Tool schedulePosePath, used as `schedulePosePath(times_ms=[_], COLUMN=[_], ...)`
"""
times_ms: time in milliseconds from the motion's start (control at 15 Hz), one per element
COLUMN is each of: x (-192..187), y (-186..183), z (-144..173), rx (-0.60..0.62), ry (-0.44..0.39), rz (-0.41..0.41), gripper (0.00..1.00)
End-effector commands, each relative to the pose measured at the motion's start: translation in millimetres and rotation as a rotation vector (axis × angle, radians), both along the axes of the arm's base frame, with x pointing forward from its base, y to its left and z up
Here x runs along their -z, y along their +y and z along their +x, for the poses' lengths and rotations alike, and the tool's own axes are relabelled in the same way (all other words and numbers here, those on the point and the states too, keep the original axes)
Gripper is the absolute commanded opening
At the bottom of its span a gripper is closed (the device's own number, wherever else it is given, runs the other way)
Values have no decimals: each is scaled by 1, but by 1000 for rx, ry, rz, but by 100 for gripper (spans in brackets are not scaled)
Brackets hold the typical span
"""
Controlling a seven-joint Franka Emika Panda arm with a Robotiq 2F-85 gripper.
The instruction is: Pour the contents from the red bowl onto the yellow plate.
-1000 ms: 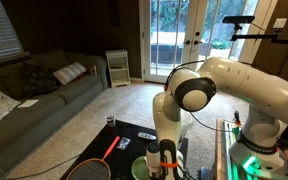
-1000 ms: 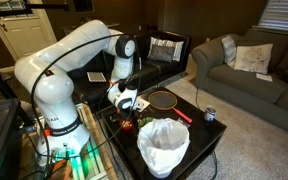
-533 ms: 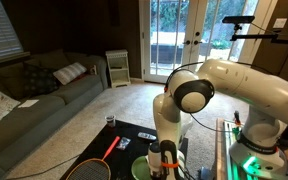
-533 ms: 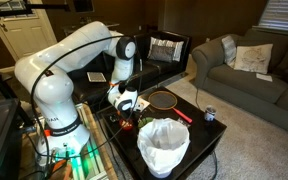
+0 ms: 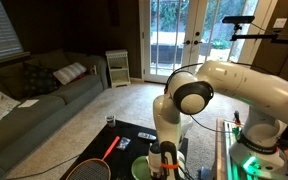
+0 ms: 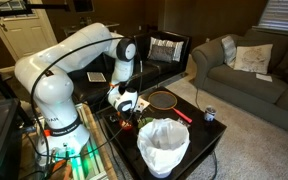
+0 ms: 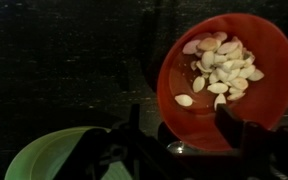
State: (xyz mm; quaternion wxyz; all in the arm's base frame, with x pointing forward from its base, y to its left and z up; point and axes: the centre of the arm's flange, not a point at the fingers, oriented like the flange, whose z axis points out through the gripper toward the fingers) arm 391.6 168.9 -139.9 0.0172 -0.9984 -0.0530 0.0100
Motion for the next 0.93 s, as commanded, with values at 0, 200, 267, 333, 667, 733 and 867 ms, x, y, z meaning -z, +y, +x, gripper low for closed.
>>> schedulePosePath(times_ms=[0, 200, 267, 333, 667, 733, 867], x=[8, 10, 11, 11, 10, 10, 4], y=[0, 0, 0, 0, -2, -3, -3], z=[1, 1, 1, 1, 0, -1, -1], rx=[11, 13, 13, 13, 14, 13, 18], ry=[-13, -11, -10, -11, -9, -13, -34], rz=[12, 11, 11, 11, 9, 12, 22], gripper=[56, 40, 34, 26, 0, 0, 1])
